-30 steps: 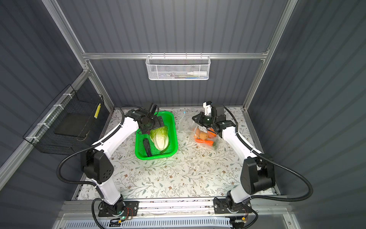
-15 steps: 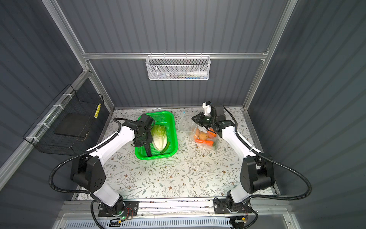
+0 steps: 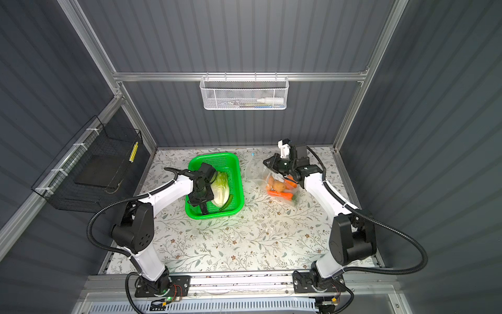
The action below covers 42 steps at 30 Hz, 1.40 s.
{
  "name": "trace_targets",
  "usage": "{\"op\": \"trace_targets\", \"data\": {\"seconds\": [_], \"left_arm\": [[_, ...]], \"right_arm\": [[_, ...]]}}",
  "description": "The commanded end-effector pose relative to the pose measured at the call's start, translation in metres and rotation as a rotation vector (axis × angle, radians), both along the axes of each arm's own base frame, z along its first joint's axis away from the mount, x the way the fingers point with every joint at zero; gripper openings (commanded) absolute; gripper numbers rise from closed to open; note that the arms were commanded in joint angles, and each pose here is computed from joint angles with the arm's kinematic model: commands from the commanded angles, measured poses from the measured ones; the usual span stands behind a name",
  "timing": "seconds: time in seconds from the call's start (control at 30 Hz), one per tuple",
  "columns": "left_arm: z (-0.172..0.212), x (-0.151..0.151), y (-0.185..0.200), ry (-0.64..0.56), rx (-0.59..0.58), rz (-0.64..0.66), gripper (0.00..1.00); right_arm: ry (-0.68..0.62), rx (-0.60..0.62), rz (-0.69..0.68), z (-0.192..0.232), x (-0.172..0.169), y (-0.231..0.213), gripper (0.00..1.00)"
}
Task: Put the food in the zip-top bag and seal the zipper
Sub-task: 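Close the left gripper on the dark eggplant and lift it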
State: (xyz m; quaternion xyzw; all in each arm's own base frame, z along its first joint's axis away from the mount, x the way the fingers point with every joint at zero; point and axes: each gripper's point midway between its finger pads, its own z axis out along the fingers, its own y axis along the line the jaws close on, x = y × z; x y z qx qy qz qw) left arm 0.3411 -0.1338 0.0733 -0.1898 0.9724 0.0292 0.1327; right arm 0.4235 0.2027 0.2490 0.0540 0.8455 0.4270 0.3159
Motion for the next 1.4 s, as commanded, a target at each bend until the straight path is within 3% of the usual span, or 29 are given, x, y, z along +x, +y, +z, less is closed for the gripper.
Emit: {"op": "trace_targets", "data": {"seconds": [0.0, 0.43, 0.73, 1.03, 1.37], "left_arm": [[-0.011, -0.002, 0.010, 0.025, 0.062, -0.016, 0.56], [-0.047, 0.005, 0.008, 0.046, 0.070, -0.023, 0.55], [-0.038, 0.005, 0.014, 0.032, 0.103, -0.027, 0.33], [0.010, 0.015, 0.018, -0.073, 0.103, -0.015, 0.28], [0.101, 0.054, -0.001, -0.332, -0.031, 0.024, 0.27]], "right_arm": [[-0.025, -0.007, -0.011, 0.010, 0.003, -0.005, 0.00], [-0.008, -0.005, -0.003, 0.009, 0.003, -0.004, 0.00], [-0.006, -0.005, -0.008, 0.009, 0.003, -0.004, 0.00], [-0.009, -0.005, -0.016, 0.006, 0.002, -0.006, 0.00], [-0.016, 0.006, -0.014, 0.012, 0.000, -0.007, 0.00]]}}
